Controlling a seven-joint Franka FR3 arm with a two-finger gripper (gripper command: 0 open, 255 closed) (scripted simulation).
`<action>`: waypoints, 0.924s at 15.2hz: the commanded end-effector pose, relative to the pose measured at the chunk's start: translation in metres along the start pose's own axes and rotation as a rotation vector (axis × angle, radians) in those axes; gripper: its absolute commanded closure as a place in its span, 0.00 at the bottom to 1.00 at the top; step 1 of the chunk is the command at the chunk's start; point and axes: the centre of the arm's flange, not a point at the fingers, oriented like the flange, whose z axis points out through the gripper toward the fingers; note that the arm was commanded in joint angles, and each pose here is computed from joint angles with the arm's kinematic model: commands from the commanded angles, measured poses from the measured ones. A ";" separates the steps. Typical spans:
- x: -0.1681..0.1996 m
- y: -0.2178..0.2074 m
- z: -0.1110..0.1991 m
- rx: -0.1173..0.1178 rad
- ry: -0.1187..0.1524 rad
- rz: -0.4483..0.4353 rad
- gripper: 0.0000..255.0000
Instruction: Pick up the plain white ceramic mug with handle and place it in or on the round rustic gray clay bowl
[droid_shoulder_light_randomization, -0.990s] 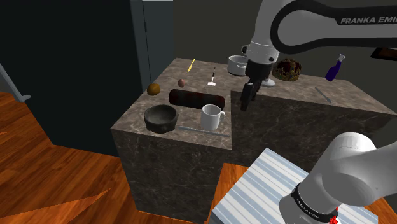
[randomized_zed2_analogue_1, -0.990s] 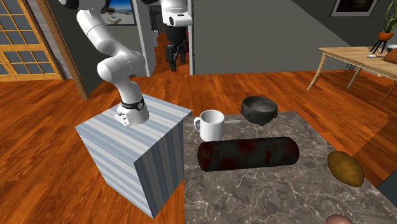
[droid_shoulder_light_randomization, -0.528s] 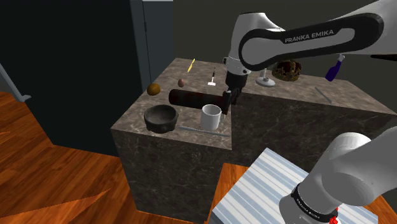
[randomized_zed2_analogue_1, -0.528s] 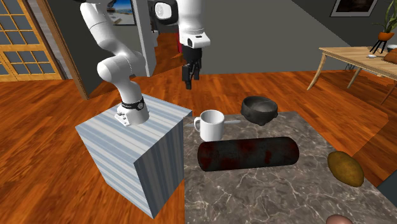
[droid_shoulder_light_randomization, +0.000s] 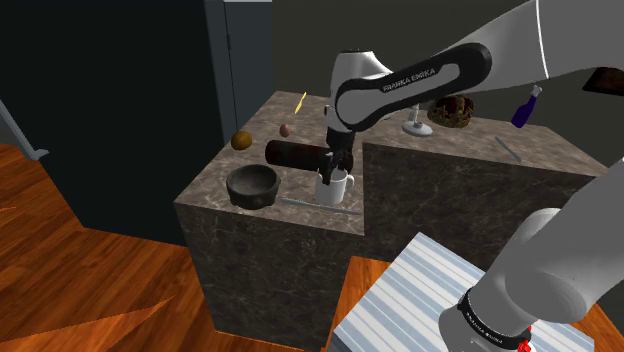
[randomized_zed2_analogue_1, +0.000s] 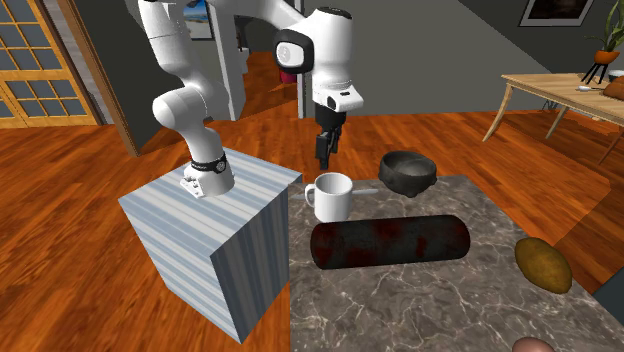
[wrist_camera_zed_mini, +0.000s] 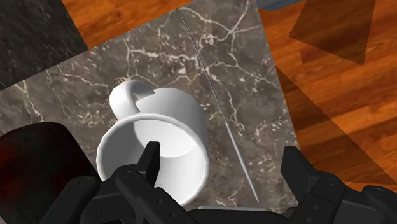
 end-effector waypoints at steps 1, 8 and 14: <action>0.019 0.008 0.017 -0.004 0.003 0.000 0.00; 0.026 0.009 0.054 -0.005 0.004 0.000 0.00; 0.026 0.009 0.062 -0.005 0.004 0.000 0.00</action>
